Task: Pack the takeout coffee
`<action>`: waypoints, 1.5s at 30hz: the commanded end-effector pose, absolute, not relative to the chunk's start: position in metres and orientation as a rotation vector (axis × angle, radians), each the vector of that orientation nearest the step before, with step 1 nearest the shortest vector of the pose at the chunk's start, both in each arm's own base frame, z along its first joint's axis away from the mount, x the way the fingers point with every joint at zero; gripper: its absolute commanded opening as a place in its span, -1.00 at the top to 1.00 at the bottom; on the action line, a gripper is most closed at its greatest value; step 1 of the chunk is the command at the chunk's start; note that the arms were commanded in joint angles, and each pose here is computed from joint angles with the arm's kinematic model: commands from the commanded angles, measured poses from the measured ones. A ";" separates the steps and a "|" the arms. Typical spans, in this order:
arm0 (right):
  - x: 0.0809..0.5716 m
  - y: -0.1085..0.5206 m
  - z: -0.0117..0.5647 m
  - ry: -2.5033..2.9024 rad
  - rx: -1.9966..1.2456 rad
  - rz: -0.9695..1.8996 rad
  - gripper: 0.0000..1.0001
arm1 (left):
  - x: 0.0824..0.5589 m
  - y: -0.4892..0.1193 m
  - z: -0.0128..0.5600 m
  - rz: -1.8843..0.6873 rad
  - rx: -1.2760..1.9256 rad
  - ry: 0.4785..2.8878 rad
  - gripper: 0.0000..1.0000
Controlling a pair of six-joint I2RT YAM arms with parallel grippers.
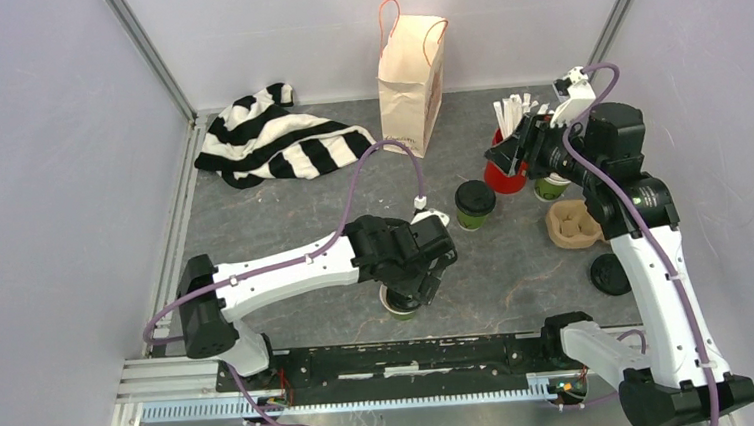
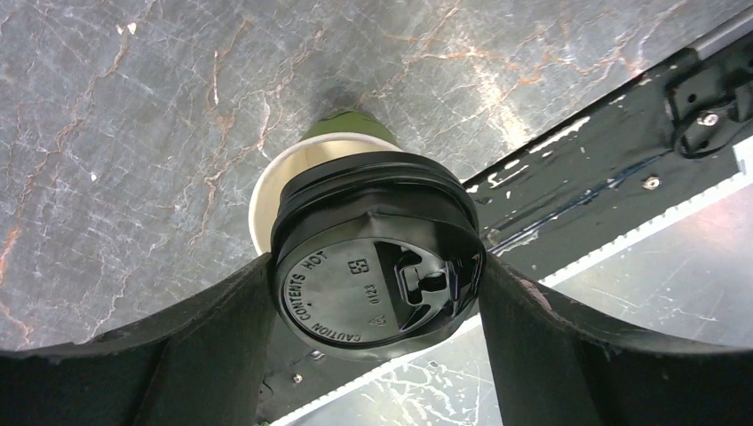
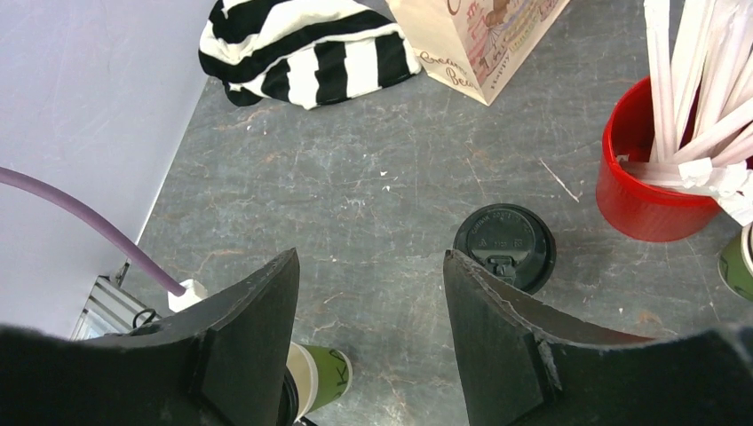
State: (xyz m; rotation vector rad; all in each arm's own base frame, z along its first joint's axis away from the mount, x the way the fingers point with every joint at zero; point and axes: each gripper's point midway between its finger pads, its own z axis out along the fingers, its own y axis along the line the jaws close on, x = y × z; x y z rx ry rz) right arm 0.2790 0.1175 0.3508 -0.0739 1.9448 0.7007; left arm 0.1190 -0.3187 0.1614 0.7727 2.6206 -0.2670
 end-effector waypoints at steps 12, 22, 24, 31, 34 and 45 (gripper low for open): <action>0.279 0.123 0.336 1.957 -0.095 0.732 -0.34 | 0.132 -0.311 0.145 -0.099 0.731 2.630 -0.77; 0.277 0.125 0.332 1.962 -0.100 0.750 -0.35 | 0.132 -0.312 0.148 -0.102 0.725 2.630 -0.83; 0.277 0.126 0.331 1.961 -0.101 0.754 -0.35 | 0.132 -0.314 0.153 -0.125 0.716 2.625 -0.86; 0.277 0.127 0.330 1.962 -0.105 0.764 -0.35 | 0.132 -0.316 0.158 -0.146 0.711 2.619 -0.89; 0.276 0.127 0.330 1.960 -0.106 0.763 -0.34 | 0.132 -0.317 0.161 -0.158 0.704 2.613 -0.88; 0.275 0.129 0.330 1.961 -0.113 0.773 -0.35 | 0.129 -0.313 0.158 -0.138 0.701 2.639 -0.89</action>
